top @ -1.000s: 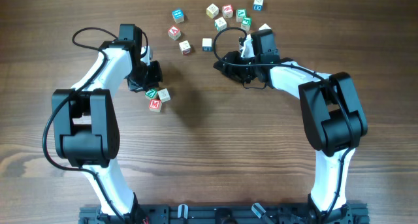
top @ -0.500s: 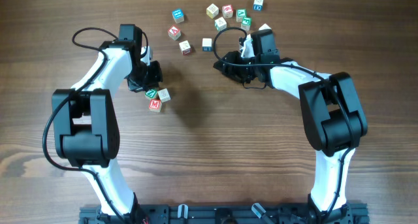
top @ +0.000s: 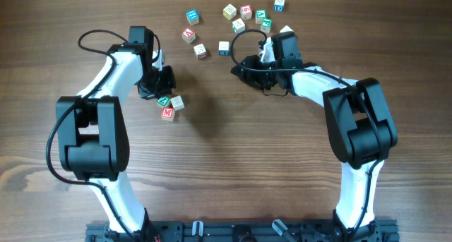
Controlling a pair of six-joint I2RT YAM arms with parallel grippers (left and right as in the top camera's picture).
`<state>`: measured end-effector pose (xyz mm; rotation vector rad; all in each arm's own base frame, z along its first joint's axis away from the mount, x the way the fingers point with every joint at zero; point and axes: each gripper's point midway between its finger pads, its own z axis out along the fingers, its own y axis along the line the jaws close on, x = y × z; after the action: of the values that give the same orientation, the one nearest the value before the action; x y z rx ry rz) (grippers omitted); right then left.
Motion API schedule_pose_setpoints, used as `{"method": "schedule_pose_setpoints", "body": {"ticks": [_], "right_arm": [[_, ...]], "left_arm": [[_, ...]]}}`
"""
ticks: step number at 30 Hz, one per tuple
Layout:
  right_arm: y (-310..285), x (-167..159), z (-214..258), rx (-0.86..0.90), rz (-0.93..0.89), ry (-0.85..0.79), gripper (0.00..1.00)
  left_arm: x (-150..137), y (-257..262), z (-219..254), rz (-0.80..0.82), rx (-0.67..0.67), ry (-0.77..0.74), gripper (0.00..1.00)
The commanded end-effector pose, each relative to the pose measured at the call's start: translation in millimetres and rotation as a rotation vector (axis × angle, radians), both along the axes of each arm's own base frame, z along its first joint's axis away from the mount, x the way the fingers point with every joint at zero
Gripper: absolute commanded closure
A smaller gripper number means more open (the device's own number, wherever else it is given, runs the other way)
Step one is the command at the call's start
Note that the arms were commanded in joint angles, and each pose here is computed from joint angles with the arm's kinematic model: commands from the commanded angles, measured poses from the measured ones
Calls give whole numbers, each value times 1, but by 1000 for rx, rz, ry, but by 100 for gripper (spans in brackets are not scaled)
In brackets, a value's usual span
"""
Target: Form a circle
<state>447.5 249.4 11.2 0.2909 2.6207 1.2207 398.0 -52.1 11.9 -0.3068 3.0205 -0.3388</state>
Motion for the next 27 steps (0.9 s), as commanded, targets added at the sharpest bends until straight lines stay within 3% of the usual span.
{"method": "schedule_pose_setpoints", "body": {"ticks": [1,14,19,24,27], "right_arm": [[-14,-13,-46,-99,-44,83,52],[-14,-13,-46,-99,-43,83,55],[-17,-12,-46,-102,-39,78,96],[-22,-17,-18,7,45,69,96],[-44,-24,10,-92,59,30,95]], "left_arm": [[-1,0,-7,12,-13,14,96],[12,6,11,23,1,-35,96],[25,22,100,63,2,-216,96],[-16,40,193,145,68,-359,96],[-46,39,238,212,39,-441,96]]}}
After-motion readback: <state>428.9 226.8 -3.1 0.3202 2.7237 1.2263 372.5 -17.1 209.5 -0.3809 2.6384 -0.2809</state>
